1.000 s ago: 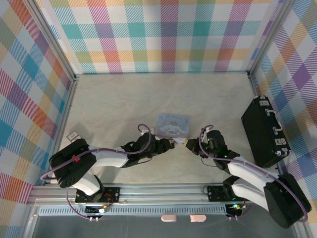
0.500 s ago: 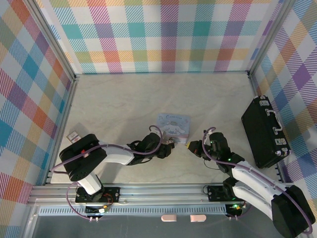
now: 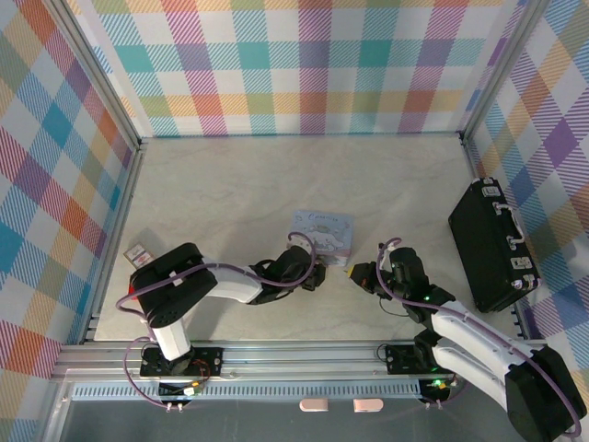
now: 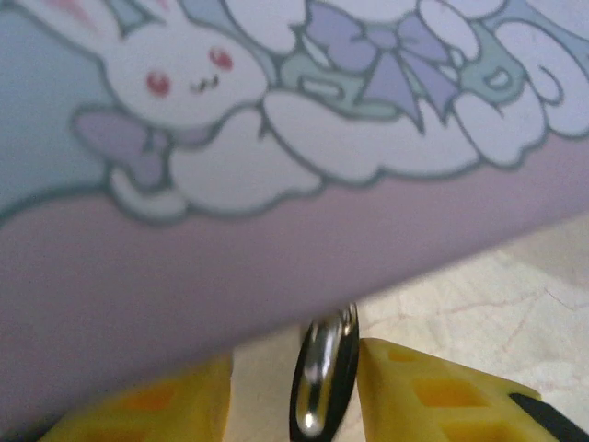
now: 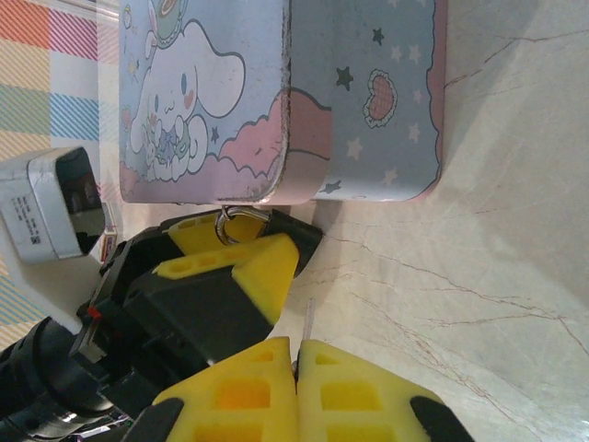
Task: Unlock a padlock with a key
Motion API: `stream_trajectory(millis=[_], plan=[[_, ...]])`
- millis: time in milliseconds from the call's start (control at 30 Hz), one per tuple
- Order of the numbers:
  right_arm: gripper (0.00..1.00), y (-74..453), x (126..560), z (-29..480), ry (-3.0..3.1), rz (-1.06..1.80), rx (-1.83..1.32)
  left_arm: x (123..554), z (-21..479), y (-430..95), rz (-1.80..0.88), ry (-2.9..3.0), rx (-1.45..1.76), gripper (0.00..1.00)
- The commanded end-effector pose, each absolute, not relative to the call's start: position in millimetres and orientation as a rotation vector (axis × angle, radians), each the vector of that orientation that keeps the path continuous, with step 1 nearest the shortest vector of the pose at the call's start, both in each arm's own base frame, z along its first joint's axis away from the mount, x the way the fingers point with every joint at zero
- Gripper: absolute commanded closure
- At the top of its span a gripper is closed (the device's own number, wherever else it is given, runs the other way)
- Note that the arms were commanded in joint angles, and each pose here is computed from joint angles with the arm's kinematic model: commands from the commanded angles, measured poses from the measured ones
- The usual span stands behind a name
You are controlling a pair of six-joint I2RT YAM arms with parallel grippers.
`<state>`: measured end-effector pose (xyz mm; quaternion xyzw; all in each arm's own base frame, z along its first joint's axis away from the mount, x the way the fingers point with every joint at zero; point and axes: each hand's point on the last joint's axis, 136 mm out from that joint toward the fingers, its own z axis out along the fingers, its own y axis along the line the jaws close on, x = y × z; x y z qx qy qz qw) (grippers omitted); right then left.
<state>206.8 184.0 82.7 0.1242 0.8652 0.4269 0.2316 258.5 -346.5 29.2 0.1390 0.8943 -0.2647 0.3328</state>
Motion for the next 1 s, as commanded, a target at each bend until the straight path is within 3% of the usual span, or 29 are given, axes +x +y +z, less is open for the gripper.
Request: stream_trajectory(millis=[0, 400, 800, 967], plan=[[1.0, 184.8, 204.8, 84.2, 2.369, 1.19, 0.321, 274.3, 35.1, -372.6, -0.736, 2.27, 0.369, 0.64], [1.0, 187.1, 206.8, 73.7, 2.41, 1.17, 0.318, 275.8, 48.8, -360.1, -0.727, 2.25, 0.291, 0.92], [1.0, 225.4, 248.0, 109.0, 2.358, 1.274, 0.152, 249.9, 62.5, -340.6, -0.797, 2.256, 0.281, 0.89], [1.0, 232.8, 258.3, 101.5, 2.377, 1.284, 0.161, 243.5, 65.2, -337.4, -0.834, 2.259, 0.273, 0.89]])
